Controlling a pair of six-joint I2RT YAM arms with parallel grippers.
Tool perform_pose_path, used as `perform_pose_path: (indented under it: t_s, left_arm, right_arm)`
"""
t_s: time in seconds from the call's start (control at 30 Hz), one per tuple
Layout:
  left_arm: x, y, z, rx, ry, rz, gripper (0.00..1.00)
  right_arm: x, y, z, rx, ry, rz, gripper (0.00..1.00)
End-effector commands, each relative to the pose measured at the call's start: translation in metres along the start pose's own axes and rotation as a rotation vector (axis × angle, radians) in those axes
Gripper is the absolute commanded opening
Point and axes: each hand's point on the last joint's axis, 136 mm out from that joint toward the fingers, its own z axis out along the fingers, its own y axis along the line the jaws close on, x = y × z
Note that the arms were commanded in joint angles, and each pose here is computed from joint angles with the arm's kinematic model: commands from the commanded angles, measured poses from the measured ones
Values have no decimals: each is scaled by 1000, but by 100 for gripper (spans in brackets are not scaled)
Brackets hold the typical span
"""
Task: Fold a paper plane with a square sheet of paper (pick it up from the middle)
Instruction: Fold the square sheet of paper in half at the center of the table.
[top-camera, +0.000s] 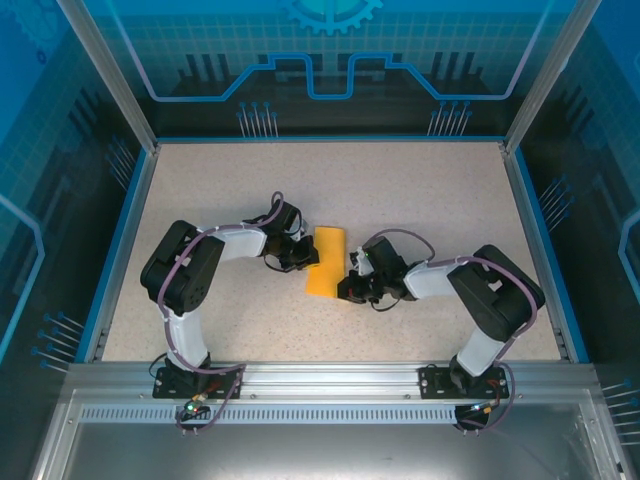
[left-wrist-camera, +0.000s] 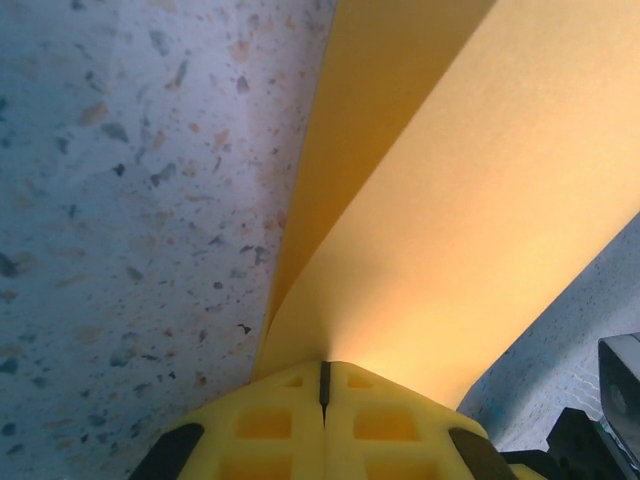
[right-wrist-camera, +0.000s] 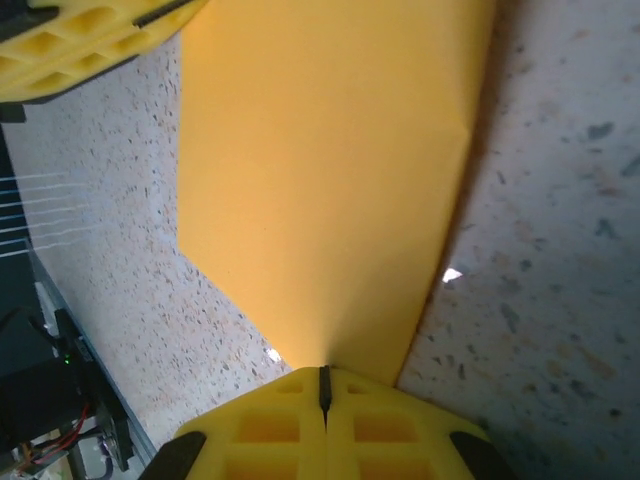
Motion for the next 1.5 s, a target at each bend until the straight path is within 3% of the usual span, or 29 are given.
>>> perform_pose_path:
  t_s: [0.0, 0.2, 0.43, 0.57, 0.8, 1.17, 1.47]
  left_arm:
    - [26, 48, 11, -175, 69, -49, 0]
    - [26, 49, 11, -178, 70, -45, 0]
    - [29, 51, 11, -183, 77, -44, 0]
    - [29, 52, 11, -186, 80, -44, 0]
    - [30, 53, 12, -191, 82, -42, 0]
    - [31, 56, 13, -199, 88, -42, 0]
    - [32, 57, 13, -199, 89, -43, 0]
  right_arm:
    - [9, -10, 2, 94, 49, -5, 0]
    - [-14, 17, -23, 83, -36, -45, 0]
    - [-56, 30, -28, -59, -100, -21, 0]
    - [-61, 21, -16, -43, -83, -7, 0]
    - [-55, -30, -1, 59, -87, 94, 0]
    - [-79, 12, -24, -52, -130, 28, 0]
    - [-89, -2, -16, -49, -111, 51, 0]
